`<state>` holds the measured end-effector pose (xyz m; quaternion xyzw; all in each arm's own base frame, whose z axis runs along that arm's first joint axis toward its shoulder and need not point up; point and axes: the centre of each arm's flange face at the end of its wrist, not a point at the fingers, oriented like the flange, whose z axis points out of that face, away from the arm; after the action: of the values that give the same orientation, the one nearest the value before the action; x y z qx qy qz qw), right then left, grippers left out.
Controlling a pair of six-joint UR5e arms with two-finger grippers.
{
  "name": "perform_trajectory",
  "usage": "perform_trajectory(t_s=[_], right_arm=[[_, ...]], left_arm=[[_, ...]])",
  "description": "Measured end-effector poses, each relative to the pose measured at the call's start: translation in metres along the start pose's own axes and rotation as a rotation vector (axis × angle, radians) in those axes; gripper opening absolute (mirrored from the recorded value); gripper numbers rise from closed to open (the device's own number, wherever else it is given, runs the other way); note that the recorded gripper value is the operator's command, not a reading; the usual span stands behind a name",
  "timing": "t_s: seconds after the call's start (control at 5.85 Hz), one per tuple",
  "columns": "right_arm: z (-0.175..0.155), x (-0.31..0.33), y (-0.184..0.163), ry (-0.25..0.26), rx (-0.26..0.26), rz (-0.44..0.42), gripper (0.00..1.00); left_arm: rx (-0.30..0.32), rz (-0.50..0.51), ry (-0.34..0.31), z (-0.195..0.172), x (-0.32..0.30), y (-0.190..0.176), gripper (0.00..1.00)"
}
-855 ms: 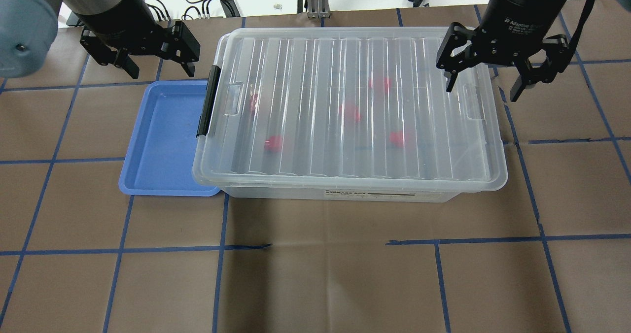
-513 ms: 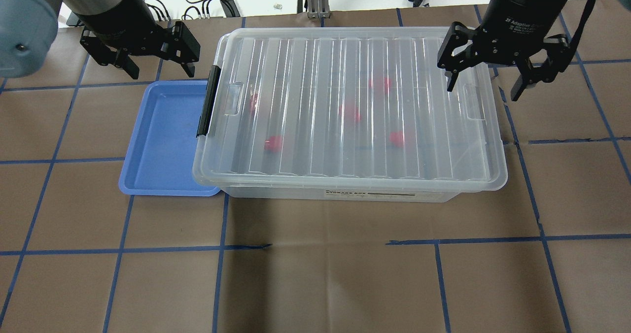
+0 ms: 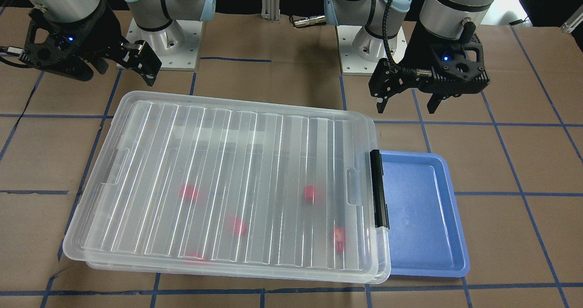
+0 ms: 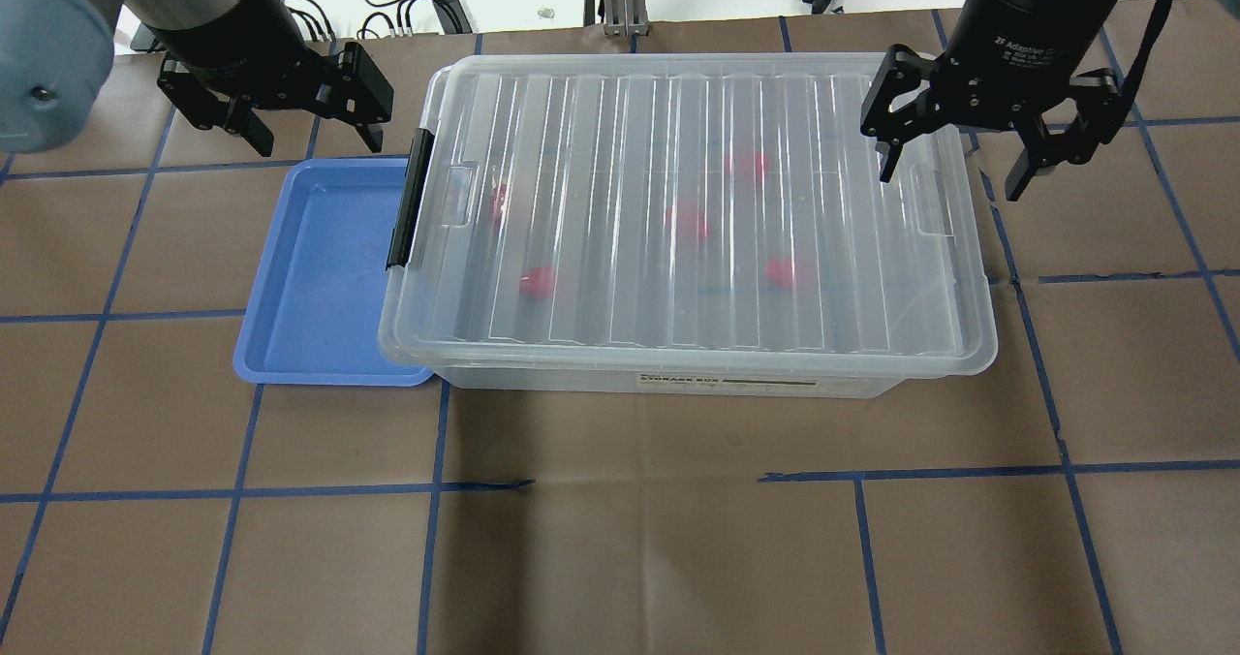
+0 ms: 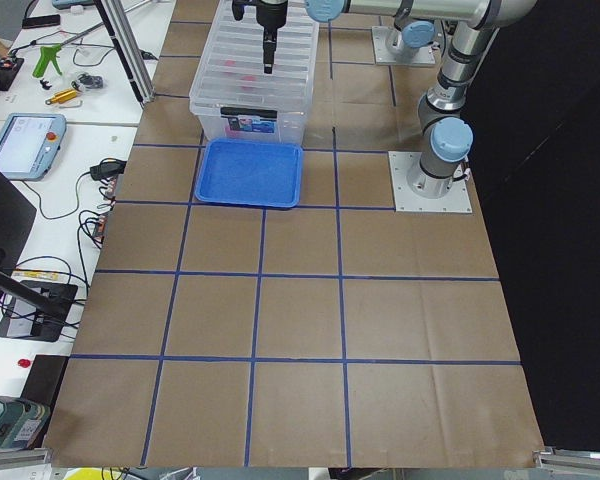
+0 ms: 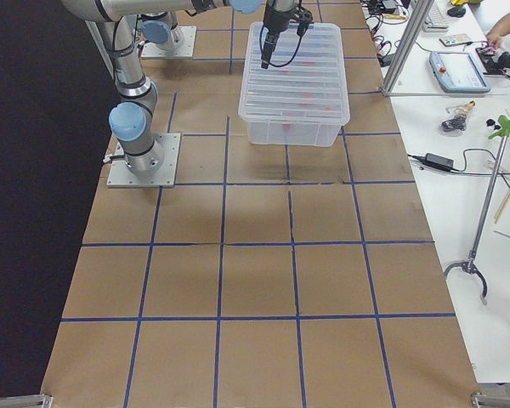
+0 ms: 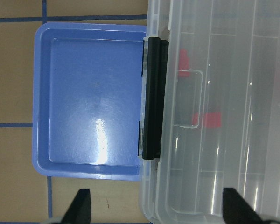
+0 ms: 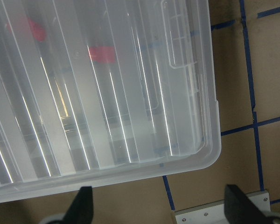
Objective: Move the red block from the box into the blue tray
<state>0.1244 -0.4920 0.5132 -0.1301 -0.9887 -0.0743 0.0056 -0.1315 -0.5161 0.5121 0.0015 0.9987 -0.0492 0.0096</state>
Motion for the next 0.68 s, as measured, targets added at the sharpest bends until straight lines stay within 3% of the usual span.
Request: perform_trajectory(t_s=[0.68], right_arm=[[0.016,0.019,-0.016,0.019,-0.012,-0.03,1.0]], left_arm=[[-0.002,0.0,0.0,0.0,0.0,0.0,0.99]])
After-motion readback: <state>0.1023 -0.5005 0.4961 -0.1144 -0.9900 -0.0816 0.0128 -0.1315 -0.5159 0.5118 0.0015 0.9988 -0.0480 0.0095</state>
